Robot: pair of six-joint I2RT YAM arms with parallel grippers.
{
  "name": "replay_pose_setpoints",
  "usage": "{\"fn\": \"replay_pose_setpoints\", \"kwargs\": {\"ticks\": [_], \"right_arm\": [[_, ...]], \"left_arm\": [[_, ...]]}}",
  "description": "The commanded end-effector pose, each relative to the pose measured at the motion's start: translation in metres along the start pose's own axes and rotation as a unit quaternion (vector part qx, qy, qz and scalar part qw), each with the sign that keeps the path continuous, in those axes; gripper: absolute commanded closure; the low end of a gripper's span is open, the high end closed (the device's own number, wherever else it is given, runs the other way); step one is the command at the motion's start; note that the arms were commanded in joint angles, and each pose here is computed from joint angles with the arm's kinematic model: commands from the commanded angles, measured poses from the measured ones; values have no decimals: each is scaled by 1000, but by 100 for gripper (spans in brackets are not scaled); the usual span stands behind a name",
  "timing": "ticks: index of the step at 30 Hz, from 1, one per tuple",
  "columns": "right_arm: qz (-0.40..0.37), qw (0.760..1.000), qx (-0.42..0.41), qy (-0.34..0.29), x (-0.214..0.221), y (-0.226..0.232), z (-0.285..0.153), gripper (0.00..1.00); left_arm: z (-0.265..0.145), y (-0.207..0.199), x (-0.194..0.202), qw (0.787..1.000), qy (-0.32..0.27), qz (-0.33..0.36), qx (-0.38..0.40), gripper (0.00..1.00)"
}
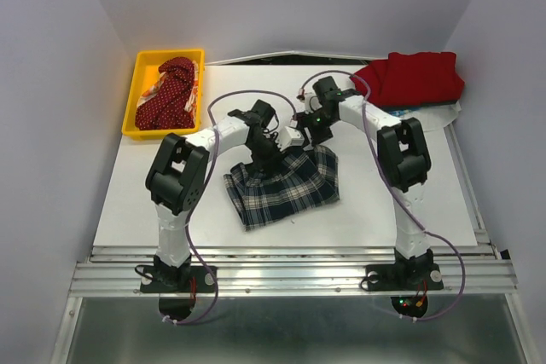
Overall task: Fold and stack the skirts
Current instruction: Fold the skirt
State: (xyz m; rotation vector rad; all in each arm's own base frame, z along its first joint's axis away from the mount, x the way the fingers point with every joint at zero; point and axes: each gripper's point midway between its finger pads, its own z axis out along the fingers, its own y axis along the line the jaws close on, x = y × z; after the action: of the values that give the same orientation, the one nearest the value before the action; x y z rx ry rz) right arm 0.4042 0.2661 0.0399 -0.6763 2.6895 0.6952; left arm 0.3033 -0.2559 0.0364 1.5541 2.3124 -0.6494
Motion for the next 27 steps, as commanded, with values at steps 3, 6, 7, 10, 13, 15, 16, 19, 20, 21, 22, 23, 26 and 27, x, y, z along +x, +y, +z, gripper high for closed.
{"fn": "replay_pose_setpoints", "kwargs": {"ticks": [3, 6, 7, 10, 13, 15, 16, 19, 20, 21, 22, 23, 26, 27], "right_arm": [[23, 996, 52, -68, -32, -44, -80, 30], [31, 995, 55, -82, -36, -61, -104, 30], [29, 995, 49, -88, -39, -61, -112, 30], [11, 994, 17, -111, -49, -41, -146, 33], [-17, 990, -17, -142, -52, -10, -181, 39], [-34, 986, -34, -161, -48, 11, -206, 41], [-36, 986, -55, -156, -39, 20, -207, 41], [-42, 983, -76, -159, -28, 35, -215, 45], [-48, 981, -93, -164, -21, 44, -221, 48], [-50, 980, -103, -166, -17, 49, -222, 51], [-58, 978, -115, -165, -13, 58, -222, 53], [-74, 973, -145, -166, -8, 79, -226, 54], [-89, 968, -195, -134, 16, 109, -207, 61], [-103, 965, -210, -115, 26, 126, -198, 62]], "left_arm": [[-4, 15, -16, 1000, 8, 14, -16, 90], [-23, 12, -33, 1000, 5, 27, -7, 81], [-27, 13, -38, 1000, 2, 29, -9, 77], [-42, 23, -56, 999, -2, 25, -28, 50], [-69, 36, -85, 997, -40, 5, -61, 28], [-103, 50, -109, 990, -90, 0, -104, 25], [-127, 56, -117, 985, -119, -22, -126, 22], [-170, 60, -136, 969, -179, -33, -165, 15], [-192, 52, -141, 962, -203, -35, -178, 15], [-197, 48, -140, 961, -212, -36, -176, 15], [-194, 42, -133, 961, -213, -40, -169, 17], [-206, 27, -133, 958, -231, -36, -163, 19], [-188, -6, -112, 962, -247, -46, -106, 34], [-179, -13, -105, 963, -248, -56, -88, 38]]}}
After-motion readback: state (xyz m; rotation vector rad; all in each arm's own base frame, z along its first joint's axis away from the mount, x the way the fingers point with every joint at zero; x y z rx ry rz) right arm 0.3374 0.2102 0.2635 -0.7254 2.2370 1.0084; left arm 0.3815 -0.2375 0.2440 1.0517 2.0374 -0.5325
